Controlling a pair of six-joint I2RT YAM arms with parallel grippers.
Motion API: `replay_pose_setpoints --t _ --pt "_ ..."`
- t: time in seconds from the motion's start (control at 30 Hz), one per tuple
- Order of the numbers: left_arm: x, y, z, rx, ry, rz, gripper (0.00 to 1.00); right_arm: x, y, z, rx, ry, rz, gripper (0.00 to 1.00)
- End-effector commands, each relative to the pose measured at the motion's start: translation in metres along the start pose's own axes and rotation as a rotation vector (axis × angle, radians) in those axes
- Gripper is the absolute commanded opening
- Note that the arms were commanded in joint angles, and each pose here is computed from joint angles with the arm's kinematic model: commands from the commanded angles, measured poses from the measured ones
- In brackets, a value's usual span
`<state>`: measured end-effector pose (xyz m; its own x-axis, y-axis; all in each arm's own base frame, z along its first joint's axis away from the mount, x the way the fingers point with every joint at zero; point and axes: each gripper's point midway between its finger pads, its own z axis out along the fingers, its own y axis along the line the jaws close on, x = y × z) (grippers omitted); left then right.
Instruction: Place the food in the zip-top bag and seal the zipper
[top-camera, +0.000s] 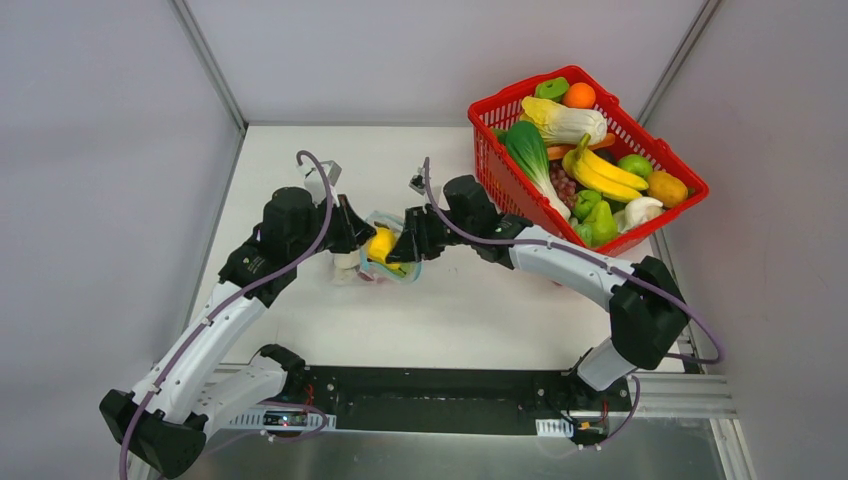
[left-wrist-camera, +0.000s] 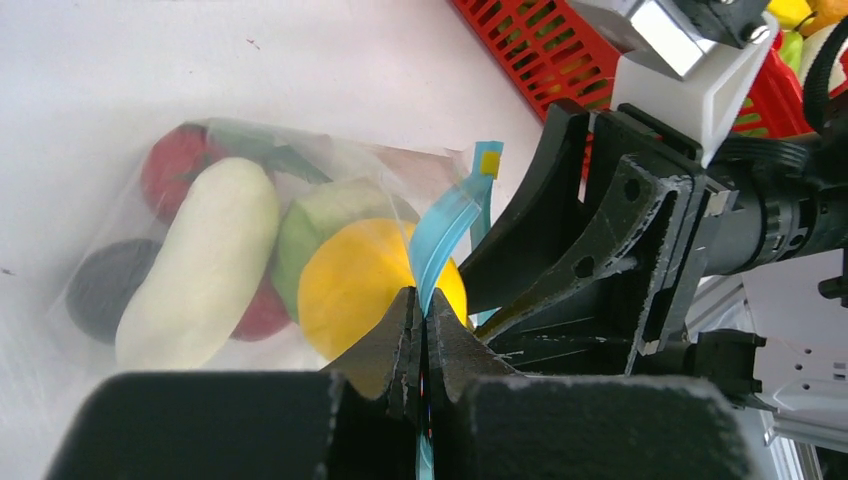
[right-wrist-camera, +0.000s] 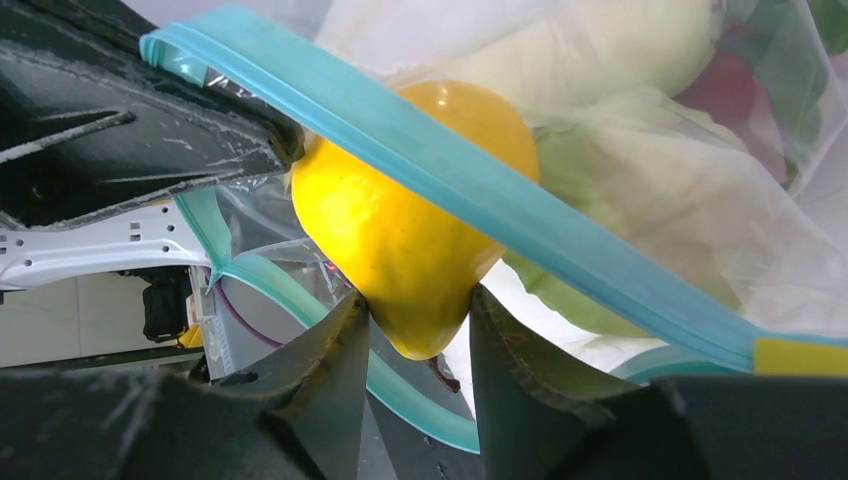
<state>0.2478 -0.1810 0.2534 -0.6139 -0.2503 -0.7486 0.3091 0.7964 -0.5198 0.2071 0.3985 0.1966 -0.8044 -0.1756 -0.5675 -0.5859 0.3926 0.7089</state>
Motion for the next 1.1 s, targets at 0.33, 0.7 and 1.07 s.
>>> replay_pose_setpoints --t 0.33,0.7,1.07 --pt "-0.018 -0.038 -0.01 0.149 0.014 0.028 0.0 -0.015 0.019 0.024 0.041 0.025 -0.16 0.32" --pt "-0.028 -0.045 -0.01 0.181 -0.045 -0.011 0.0 0.004 0.031 0.042 -0.022 0.014 -0.35 0.4" --pt "-0.028 -0.02 -0.019 0.061 -0.11 0.002 0.0 -0.035 0.034 -0.008 -0.032 -0.143 -0.216 0.66"
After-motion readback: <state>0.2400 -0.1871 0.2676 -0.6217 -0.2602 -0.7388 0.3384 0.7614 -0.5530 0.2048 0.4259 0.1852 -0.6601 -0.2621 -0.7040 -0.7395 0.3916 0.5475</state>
